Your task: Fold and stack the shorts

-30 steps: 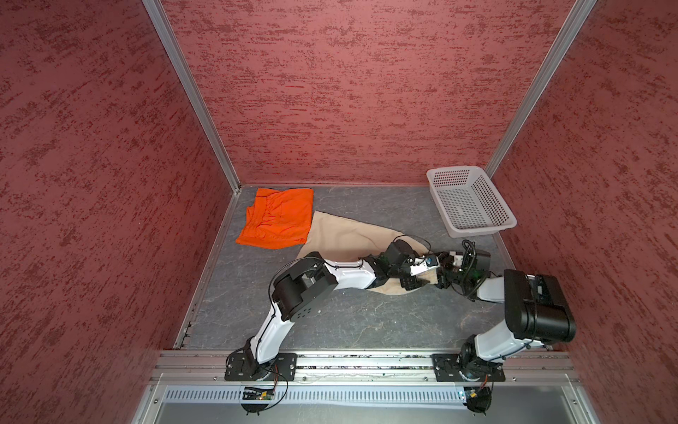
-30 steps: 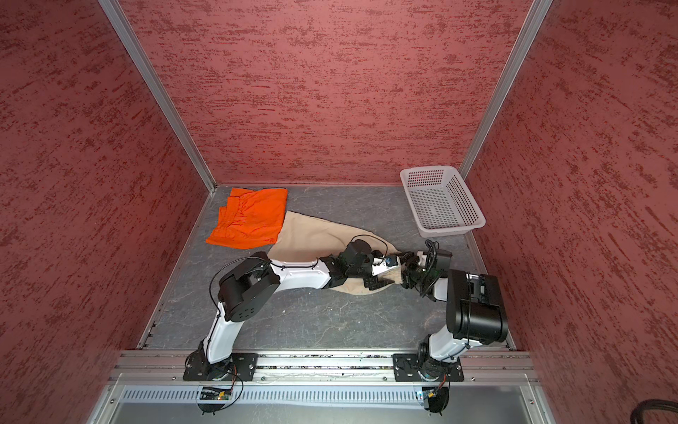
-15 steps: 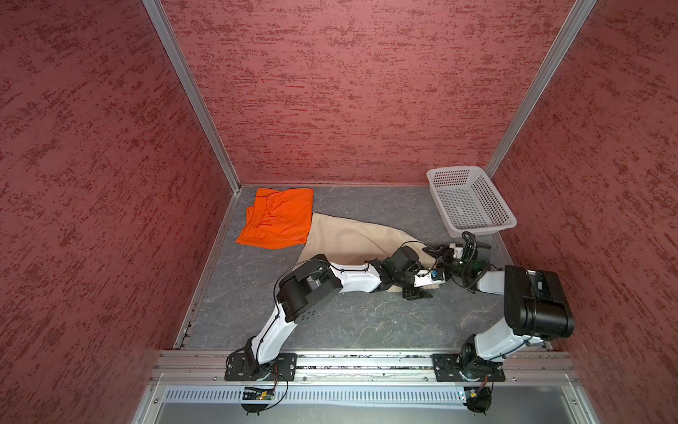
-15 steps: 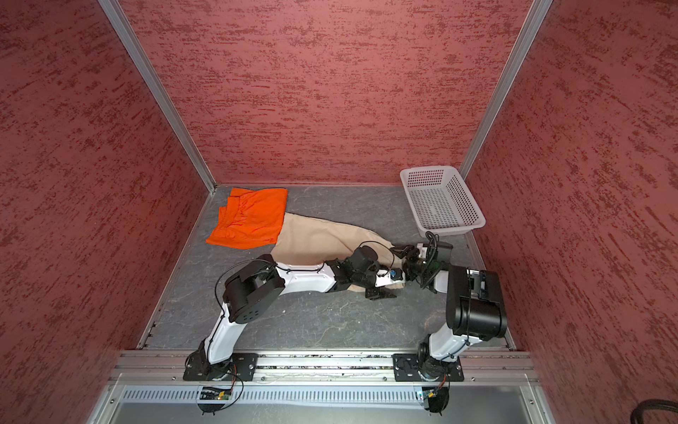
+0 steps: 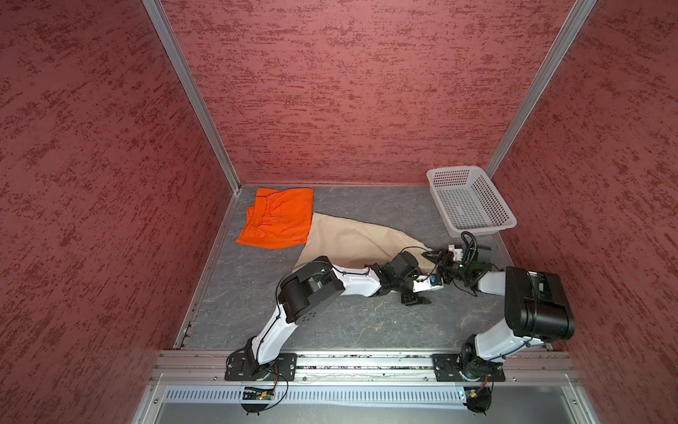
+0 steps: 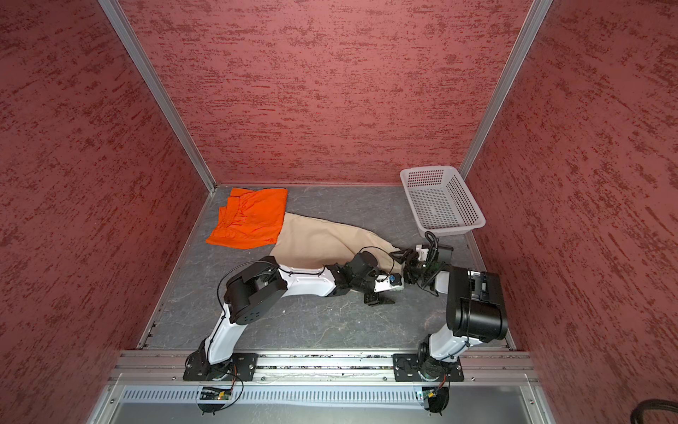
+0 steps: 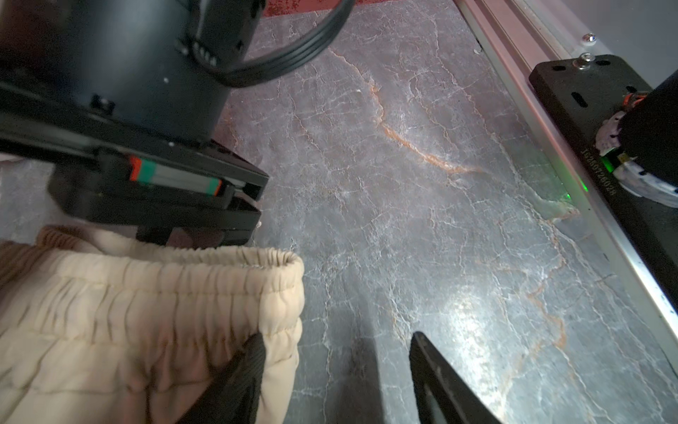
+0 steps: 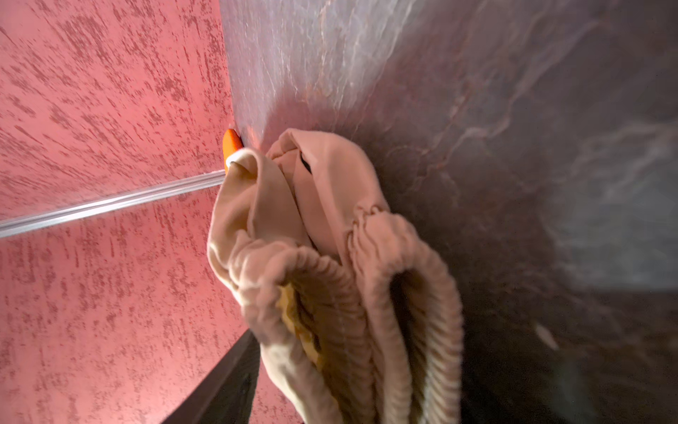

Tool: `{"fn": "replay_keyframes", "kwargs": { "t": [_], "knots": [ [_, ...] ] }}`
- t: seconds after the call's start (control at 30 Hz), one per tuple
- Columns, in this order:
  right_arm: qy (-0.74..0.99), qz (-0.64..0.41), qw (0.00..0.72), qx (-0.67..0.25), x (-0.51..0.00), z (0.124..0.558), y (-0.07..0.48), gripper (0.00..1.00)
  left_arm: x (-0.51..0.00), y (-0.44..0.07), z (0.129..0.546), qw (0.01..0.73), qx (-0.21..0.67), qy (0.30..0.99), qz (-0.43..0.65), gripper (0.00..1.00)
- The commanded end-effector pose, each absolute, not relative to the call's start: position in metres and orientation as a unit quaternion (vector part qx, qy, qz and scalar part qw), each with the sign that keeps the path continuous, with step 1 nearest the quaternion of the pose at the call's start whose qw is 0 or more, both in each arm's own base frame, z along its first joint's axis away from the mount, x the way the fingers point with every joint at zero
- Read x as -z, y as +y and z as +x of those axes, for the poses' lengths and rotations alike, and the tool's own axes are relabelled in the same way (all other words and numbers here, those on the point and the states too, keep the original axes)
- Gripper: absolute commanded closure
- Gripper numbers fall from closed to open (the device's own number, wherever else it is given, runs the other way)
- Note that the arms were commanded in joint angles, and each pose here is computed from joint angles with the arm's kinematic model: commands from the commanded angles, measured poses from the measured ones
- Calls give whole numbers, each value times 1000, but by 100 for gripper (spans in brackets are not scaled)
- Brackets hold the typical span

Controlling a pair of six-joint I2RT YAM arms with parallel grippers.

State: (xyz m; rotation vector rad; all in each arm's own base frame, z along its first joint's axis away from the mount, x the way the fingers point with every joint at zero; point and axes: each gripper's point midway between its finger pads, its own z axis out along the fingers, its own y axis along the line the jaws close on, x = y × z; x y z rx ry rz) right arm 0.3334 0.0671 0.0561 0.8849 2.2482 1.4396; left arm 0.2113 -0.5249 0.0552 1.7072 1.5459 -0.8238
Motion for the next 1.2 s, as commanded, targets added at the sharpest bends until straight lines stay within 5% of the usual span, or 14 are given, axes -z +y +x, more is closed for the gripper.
{"fn": "replay_keyframes", "kwargs": {
  "t": [0.0, 0.17, 0.47, 0.7, 0.9, 1.17],
  "knots": [
    [797, 305, 158, -496, -46, 325, 67, 35, -65, -526, 214, 347, 330, 600, 641, 32],
    [803, 310, 157, -484, -43, 324, 65, 51, -109, -517, 227, 376, 341, 620, 599, 27],
    [851, 300, 167, -397, -53, 320, 47, 79, -148, -433, 301, 385, 273, 782, 408, 26],
    [900, 252, 198, -296, -101, 321, 22, 82, -135, -322, 342, 321, 218, 899, 204, 26],
    [934, 206, 206, -207, -146, 329, -4, 83, -112, -253, 354, 271, 230, 934, 42, 29],
    [948, 173, 224, -146, -200, 362, -28, 84, -77, -249, 365, 234, 273, 933, -30, 39]
  ]
}}
